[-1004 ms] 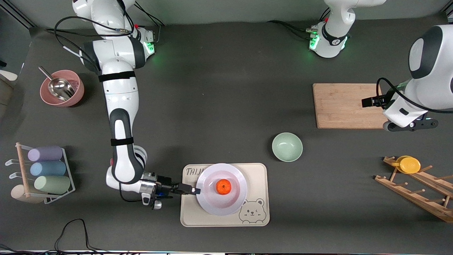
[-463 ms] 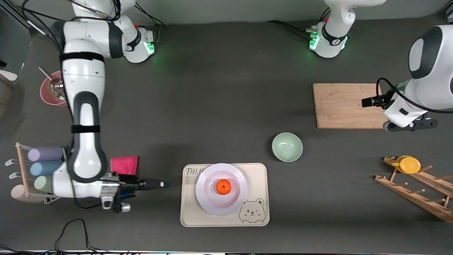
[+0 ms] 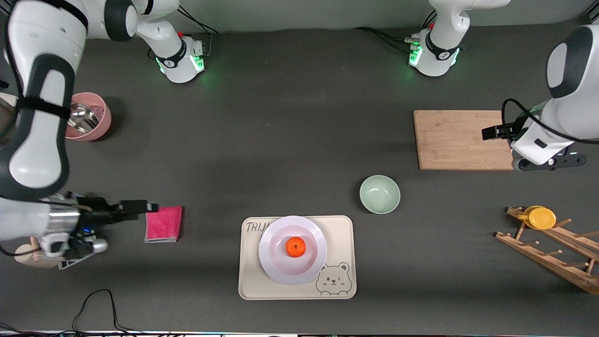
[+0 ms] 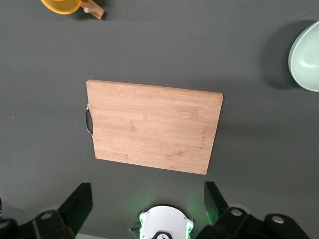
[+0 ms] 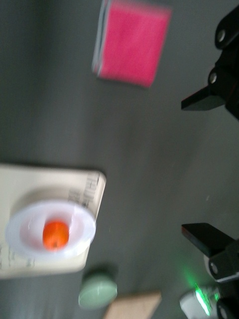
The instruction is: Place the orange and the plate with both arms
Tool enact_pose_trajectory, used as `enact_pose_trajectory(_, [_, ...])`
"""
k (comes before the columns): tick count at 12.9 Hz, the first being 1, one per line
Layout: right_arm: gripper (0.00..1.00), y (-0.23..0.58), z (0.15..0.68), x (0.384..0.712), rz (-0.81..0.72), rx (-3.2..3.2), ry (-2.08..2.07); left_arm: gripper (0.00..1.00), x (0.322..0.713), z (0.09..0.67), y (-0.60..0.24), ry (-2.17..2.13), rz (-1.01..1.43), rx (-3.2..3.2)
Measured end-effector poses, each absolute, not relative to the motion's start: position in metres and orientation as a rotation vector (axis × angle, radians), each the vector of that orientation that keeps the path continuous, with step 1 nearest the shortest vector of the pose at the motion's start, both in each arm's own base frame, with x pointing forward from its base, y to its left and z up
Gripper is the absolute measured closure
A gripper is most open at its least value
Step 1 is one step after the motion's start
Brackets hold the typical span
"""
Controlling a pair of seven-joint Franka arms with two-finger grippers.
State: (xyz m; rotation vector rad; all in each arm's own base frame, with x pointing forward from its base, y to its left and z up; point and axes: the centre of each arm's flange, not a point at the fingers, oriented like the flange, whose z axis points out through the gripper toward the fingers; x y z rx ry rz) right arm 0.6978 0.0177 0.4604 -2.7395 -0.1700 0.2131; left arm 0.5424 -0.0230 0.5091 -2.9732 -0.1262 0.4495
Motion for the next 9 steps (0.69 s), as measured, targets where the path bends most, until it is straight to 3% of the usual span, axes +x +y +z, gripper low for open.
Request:
enact_pose_trajectory(5, [0.00,-0.001,0.575,0.622,0.172,-3.021,-0.104,0.00,0.508,0.577,-0.020,-0.149,0.293,-3.022])
enact_pose_trajectory(9, [0.00,-0.027,0.590,0.576,0.040,-3.075,-0.048,0.00,0.485,0.605,-0.013,-0.195,0.227,-3.080])
